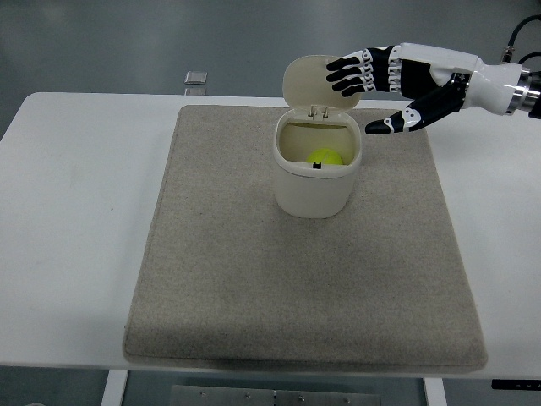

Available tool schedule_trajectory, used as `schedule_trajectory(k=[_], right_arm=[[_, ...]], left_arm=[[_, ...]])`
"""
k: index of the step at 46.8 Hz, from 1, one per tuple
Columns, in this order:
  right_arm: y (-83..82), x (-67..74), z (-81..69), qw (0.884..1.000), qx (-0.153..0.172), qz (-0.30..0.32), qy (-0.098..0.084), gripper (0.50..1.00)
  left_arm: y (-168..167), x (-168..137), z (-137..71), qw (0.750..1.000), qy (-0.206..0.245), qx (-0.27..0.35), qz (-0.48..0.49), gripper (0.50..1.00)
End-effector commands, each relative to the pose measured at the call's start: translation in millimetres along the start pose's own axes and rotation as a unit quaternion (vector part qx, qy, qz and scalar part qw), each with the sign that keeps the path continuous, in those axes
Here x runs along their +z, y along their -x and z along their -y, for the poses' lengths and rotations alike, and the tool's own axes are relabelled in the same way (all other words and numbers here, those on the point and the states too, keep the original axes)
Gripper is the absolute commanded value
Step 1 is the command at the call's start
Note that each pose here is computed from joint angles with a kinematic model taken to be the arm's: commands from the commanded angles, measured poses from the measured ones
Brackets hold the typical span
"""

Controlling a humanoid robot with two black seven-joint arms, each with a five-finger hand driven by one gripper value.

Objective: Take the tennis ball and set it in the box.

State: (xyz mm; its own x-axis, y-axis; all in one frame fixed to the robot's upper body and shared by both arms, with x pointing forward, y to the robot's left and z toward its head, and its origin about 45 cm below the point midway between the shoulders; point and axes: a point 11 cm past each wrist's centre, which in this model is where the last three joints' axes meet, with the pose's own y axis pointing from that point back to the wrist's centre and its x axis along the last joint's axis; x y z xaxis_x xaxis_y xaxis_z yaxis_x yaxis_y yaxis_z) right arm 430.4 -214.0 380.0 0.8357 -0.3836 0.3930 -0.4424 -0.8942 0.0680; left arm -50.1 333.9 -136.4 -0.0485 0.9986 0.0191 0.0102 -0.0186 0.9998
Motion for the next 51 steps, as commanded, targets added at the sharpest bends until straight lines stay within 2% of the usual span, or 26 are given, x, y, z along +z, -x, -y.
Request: schedule_trajectory(k=[1,5,12,18,21,24,26,31,33,41,46,51], right_arm=[[-7.8,-3.8,-4.3,0.999,0.02,0.018,-0.017,0.901],[-16.6,-4.6,-9.9,0.998,0.043,0.037,-0.031,0.901],[-32.3,5.4,-24.5,0.99,0.097,0.091,-0.055,0.901],[-36.3,24.4,-33.7,0.979,0.133,0.142,-0.065,0.901],[-35.8,38.1,-37.2,0.973,0.152,0.162,-0.062,0.901],[-30.0,52.6,-33.9,0.968,0.163,0.179,-0.059,0.901],[-27.8,61.3,-33.0,0.966,0.172,0.185,-0.051,0.901],[-23.7,85.4,-34.6,0.958,0.196,0.21,-0.02,0.901],[-21.1,91.8,-33.1,0.952,0.203,0.231,-0.012,0.901],[-22.1,117.8,-44.1,0.924,0.243,0.291,0.045,0.901],[-26.4,125.6,-50.9,0.915,0.265,0.296,0.063,0.901],[-29.6,130.4,-55.2,0.905,0.287,0.307,0.072,0.901]], left_arm=[[0.0,0.0,0.0,1.0,0.0,0.0,0.0,0.996],[0.0,0.0,0.0,1.0,0.0,0.0,0.0,0.996],[0.0,0.0,0.0,1.0,0.0,0.0,0.0,0.996],[0.0,0.1,0.0,1.0,0.001,0.0,0.0,0.996],[0.0,0.0,0.0,1.0,0.0,0.0,0.0,0.996],[0.0,0.0,0.0,1.0,0.0,0.0,0.0,0.996],[0.0,0.0,0.0,1.0,0.0,0.0,0.0,0.996],[0.0,0.0,0.0,1.0,0.0,0.0,0.0,0.996],[0.0,0.0,0.0,1.0,0.0,0.0,0.001,0.996],[0.0,0.0,0.0,1.0,0.0,0.0,0.0,0.996],[0.0,0.0,0.0,1.0,0.0,0.0,0.0,0.996],[0.0,0.0,0.0,1.0,0.0,0.0,0.0,0.996]])
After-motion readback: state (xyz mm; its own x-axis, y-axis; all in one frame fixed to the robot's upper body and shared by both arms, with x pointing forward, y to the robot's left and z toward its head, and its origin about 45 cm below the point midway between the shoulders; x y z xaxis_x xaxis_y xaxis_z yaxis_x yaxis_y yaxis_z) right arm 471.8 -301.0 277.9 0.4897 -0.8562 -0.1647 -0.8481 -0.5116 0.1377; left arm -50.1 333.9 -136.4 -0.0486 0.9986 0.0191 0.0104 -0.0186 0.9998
